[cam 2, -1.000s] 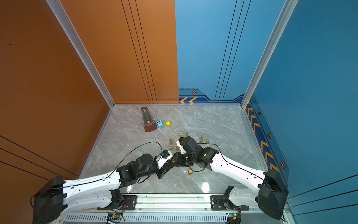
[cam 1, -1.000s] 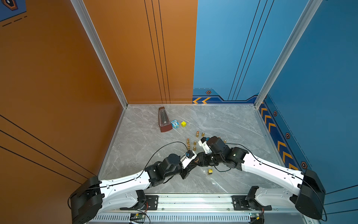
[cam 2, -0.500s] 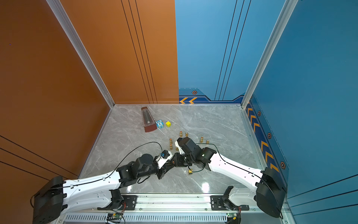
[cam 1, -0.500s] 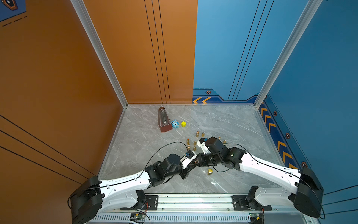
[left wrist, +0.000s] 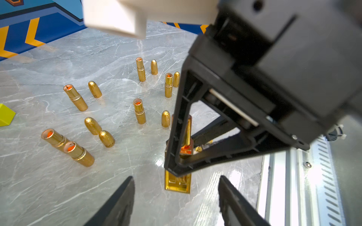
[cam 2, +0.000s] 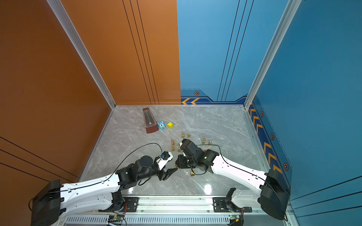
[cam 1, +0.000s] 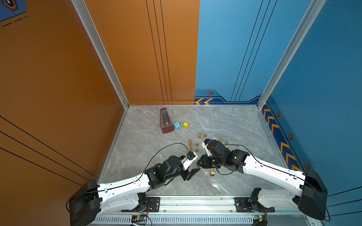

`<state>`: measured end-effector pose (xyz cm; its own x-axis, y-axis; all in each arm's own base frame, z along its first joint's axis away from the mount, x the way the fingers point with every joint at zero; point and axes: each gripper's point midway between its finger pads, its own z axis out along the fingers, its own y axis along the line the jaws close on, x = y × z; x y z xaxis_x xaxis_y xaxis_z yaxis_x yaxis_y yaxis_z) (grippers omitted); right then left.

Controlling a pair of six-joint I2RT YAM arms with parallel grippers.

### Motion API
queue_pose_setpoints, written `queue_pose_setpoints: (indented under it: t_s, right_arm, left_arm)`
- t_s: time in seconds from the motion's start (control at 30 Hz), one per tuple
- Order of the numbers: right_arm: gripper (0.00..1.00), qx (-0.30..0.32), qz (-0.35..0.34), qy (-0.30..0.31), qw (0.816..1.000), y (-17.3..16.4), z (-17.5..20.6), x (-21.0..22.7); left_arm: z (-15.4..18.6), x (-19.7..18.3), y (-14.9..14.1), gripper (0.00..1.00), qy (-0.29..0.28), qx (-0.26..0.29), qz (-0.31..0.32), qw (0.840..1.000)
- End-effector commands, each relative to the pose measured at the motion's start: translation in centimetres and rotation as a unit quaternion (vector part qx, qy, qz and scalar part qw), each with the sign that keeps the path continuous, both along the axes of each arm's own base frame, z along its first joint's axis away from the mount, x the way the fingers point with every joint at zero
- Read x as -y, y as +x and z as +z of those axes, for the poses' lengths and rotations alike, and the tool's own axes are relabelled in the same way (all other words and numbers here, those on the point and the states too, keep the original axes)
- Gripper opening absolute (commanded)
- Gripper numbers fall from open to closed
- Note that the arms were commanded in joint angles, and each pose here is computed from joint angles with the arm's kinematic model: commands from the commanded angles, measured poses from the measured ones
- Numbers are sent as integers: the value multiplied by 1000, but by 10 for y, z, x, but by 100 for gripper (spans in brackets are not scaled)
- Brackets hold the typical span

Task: Open the lipstick cap
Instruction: Place the lipstick at the center of the board.

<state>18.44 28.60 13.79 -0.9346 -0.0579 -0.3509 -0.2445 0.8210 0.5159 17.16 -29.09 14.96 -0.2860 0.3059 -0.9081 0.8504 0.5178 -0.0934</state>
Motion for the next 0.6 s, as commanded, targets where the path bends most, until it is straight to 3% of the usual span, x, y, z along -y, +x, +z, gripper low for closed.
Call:
queue_pose_setpoints:
  t_s: [0.0,0.17,0.57]
  right_arm:
    - [23,40,-18,-52,998,6,-2,19]
    - [23,81,-30,-109,990,9,-17,27]
    - [24,138,-19,-201,970,-5,-71,13]
  left_arm:
    - [-5,-14,6,84,1,6,28,1000]
    - [-10,-31,10,99,13,-7,57,998]
    - [-33,-59,15,99,48,-37,113,992]
